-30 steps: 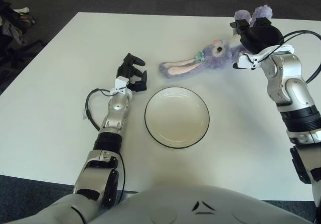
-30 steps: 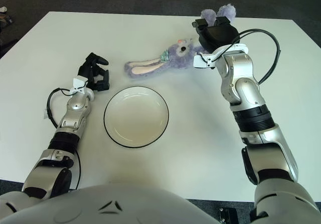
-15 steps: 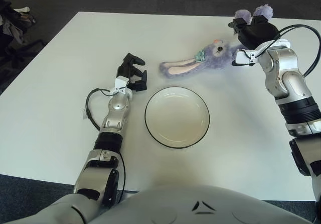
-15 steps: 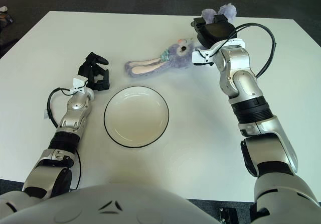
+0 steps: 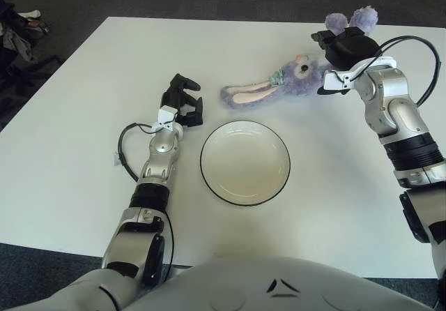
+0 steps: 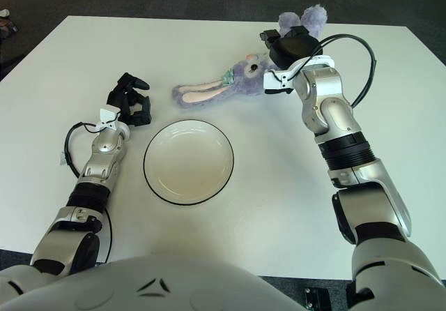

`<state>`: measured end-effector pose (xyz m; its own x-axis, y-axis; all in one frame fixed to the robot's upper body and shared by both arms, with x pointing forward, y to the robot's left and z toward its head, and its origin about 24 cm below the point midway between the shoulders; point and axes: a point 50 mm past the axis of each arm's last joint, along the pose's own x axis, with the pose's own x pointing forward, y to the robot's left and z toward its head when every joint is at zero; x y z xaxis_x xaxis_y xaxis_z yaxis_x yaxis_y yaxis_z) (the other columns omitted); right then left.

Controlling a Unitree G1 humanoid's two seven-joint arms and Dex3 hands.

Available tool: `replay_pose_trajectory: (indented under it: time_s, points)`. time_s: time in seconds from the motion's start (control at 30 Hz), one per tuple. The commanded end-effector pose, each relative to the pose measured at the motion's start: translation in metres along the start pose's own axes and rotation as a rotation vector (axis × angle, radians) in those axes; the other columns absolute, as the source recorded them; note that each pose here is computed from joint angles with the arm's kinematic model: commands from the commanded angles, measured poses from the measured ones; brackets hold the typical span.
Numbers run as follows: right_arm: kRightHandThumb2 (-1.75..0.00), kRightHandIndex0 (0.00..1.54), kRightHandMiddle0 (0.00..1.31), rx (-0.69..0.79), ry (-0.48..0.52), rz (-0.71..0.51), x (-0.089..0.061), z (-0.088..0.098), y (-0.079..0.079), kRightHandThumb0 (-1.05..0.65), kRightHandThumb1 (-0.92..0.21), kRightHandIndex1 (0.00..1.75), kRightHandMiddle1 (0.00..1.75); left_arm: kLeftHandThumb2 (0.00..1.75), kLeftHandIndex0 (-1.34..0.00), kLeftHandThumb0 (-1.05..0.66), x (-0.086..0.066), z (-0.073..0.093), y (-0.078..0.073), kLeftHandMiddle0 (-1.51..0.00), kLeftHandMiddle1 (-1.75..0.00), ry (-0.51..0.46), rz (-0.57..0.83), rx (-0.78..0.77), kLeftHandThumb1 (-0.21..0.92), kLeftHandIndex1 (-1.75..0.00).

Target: Put the doll into the plate.

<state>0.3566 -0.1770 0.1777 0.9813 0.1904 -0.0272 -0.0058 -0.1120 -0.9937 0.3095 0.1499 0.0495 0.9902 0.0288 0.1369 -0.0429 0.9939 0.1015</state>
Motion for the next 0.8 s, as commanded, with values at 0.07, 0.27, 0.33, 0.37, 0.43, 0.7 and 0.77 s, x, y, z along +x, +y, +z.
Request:
replay_pose_trajectory:
  time_s: [0.07,0.27,0.33,0.37,0.43,0.7,0.77]
  points:
    - [-0.88,0.00,0.00,-0.015,-0.008,-0.006,0.006,0.002,0.000,-0.70,-0.31,0.00,0.04,1.34,-0.49,-0.01,-0.019,-0.026,0.000,-0.51,-1.75,0.103,-0.005,-0.013,0.31,-1.75]
    - [-0.91,0.00,0.00,-0.020,-0.012,0.025,0.010,0.001,0.004,-0.68,-0.28,0.00,0.03,1.34,-0.50,-0.01,-0.020,-0.027,0.000,-0.51,-1.75,0.098,-0.005,-0.024,0.30,-1.75]
    - [-0.92,0.00,0.00,-0.020,-0.013,0.032,0.011,0.001,0.005,-0.68,-0.29,0.00,0.03,1.34,-0.50,-0.01,-0.020,-0.027,0.000,-0.51,-1.75,0.097,-0.004,-0.025,0.30,-1.75]
    - [-0.91,0.00,0.00,-0.022,-0.014,0.035,0.012,0.000,0.007,-0.68,-0.29,0.00,0.04,1.34,-0.50,-0.01,-0.020,-0.027,0.000,-0.51,-1.75,0.097,-0.004,-0.024,0.30,-1.75]
    - [-0.89,0.00,0.00,-0.023,-0.014,0.043,0.014,-0.002,0.011,-0.71,-0.32,0.00,0.04,1.34,-0.50,-0.01,-0.020,-0.027,0.000,-0.51,-1.75,0.096,-0.004,-0.023,0.30,-1.75]
    - [-0.80,0.02,0.00,-0.034,-0.041,0.073,0.016,-0.003,0.017,-0.81,-0.41,0.02,0.20,1.35,-0.50,-0.01,-0.021,-0.027,-0.001,-0.51,-1.75,0.094,-0.002,-0.025,0.30,-1.75]
    - [-0.72,0.05,0.00,-0.039,-0.051,0.095,0.017,-0.004,0.020,-0.89,-0.47,0.13,0.28,1.35,-0.50,-0.01,-0.021,-0.027,-0.001,-0.51,-1.75,0.094,-0.001,-0.026,0.30,-1.75]
